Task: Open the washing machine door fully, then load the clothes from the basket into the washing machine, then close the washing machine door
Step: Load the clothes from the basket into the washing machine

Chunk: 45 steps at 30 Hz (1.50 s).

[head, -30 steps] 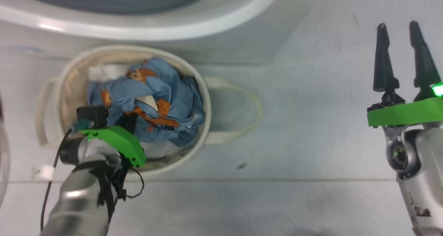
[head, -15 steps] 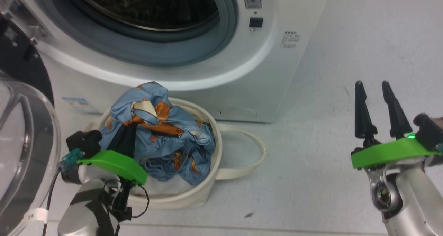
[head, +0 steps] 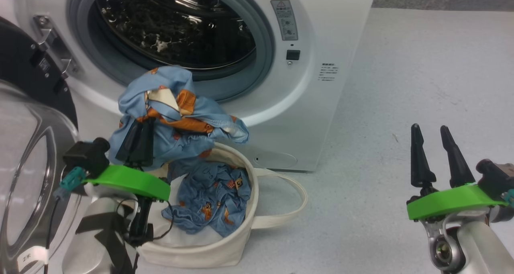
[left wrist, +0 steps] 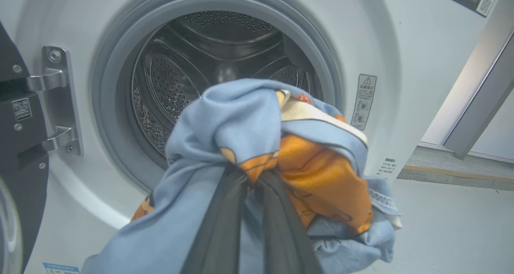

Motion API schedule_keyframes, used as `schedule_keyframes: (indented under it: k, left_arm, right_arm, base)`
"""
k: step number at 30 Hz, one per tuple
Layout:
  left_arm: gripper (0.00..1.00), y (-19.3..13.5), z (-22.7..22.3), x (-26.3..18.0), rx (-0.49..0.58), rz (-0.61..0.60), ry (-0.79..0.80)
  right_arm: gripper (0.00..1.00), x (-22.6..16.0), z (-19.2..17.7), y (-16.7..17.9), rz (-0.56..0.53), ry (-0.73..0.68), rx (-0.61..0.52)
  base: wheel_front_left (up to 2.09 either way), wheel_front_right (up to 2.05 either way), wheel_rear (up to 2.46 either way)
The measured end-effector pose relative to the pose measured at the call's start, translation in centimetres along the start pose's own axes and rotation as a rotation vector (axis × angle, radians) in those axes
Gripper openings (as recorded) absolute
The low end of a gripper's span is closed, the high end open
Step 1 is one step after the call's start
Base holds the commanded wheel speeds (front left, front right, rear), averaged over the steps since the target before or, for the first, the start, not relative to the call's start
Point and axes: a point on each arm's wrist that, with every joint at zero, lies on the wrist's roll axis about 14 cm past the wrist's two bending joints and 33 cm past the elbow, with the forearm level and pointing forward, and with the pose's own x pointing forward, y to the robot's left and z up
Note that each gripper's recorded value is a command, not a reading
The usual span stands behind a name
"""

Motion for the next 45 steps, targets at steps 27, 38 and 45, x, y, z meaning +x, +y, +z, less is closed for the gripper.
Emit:
schedule_keyframes:
  k: [27,38,45]
  left_arm:
    - [0.0,0.9,-7.7,16.7,0.074,-0.019,0.152]
    - [0.0,0.7,-14.8,23.2,0.119,-0.058,0.214]
    - [0.0,1.4,-17.5,25.4,0.13,-0.04,0.222]
  right_arm:
    - [1.0,1.8,-6.0,-7.8,-0.146,0.131,-0.076]
    - [1.0,1.1,-10.4,-12.5,-0.246,0.231,-0.132]
    - [1.0,0.1,-12.1,-14.2,-0.302,0.273,-0.144]
  base:
    - [0.0,0.0,0.0]
    - [0.0,0.0,0.0]
    - [0.0,0.0,0.0]
